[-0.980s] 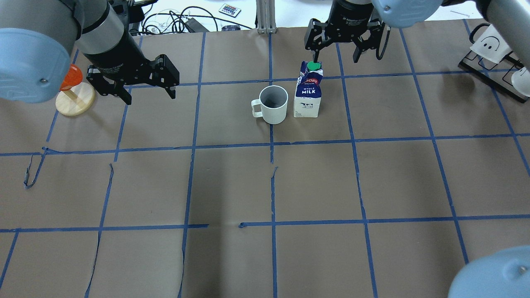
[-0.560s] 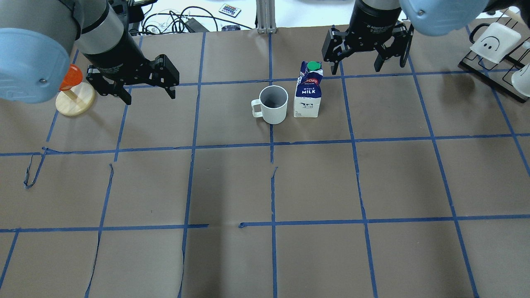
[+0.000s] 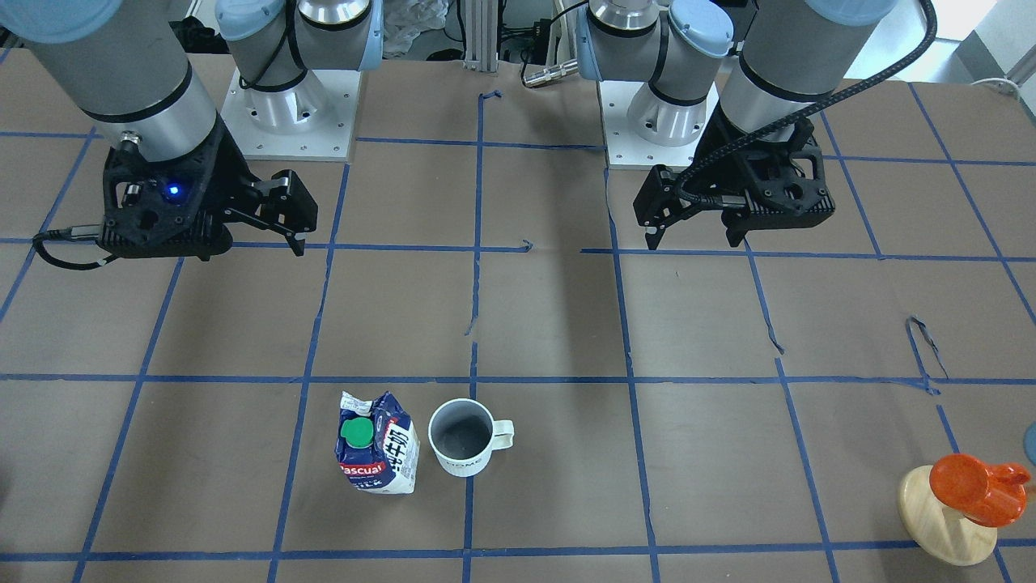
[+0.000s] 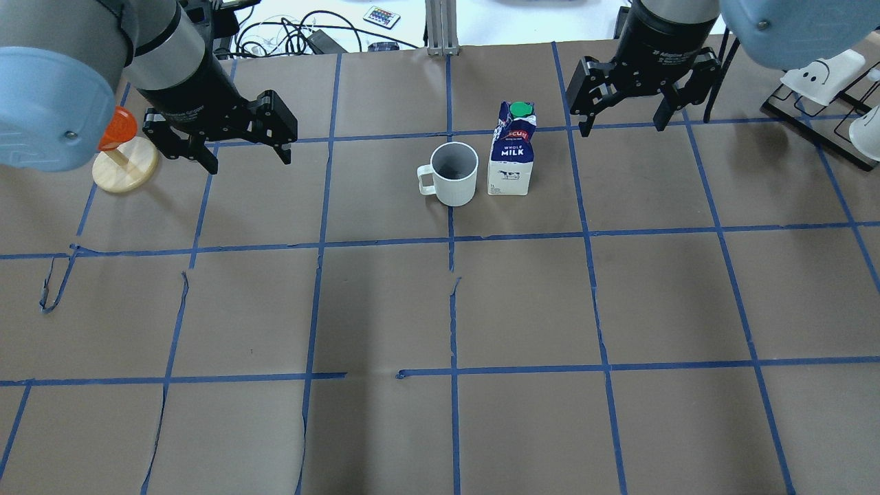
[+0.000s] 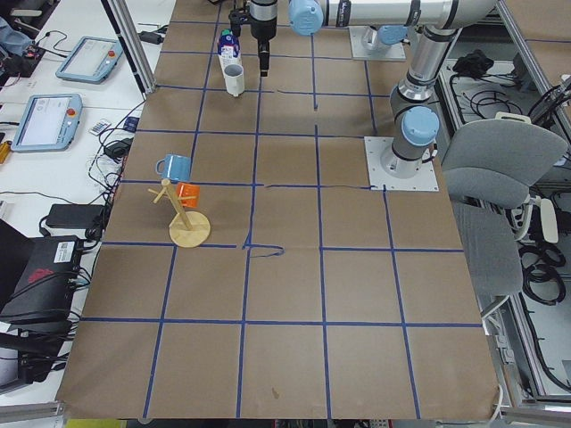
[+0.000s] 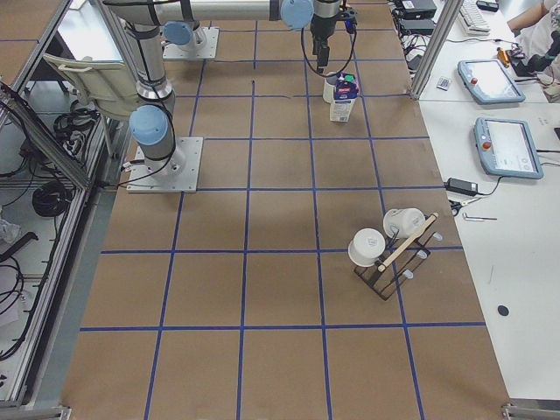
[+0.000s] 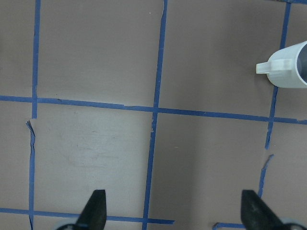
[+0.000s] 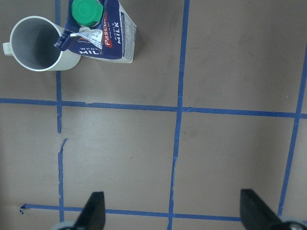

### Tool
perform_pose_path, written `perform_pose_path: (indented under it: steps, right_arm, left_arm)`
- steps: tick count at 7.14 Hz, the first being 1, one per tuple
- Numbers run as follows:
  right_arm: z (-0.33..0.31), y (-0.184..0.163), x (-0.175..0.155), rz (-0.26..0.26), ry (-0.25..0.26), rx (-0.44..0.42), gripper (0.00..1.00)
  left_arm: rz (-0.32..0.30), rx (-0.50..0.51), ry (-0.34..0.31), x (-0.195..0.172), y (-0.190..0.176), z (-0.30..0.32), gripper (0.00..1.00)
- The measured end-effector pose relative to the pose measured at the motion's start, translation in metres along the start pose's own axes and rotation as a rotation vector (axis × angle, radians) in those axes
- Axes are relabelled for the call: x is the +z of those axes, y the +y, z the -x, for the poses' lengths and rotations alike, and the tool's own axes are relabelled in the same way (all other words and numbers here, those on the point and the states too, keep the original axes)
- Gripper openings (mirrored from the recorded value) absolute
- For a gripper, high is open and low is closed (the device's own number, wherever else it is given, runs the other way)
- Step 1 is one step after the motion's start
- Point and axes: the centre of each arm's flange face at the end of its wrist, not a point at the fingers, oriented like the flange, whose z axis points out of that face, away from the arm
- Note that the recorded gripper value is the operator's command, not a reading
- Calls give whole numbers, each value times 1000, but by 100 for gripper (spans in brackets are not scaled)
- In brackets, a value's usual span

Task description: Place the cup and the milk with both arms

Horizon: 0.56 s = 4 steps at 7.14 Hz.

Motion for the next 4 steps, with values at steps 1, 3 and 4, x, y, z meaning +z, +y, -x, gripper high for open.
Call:
perform_pose_path:
  steps: [1, 3, 4]
  right_arm:
    - [-4, 3, -5, -4, 1, 5, 100]
    - [-7, 6, -8, -3, 5, 11, 100]
    - [-7, 7, -9, -2, 5, 12, 100]
  left_arm:
    - [0, 1, 0, 0, 0, 0, 100]
    - [0, 1, 0, 0, 0, 0, 100]
    - [1, 0, 0, 0, 0, 0, 100]
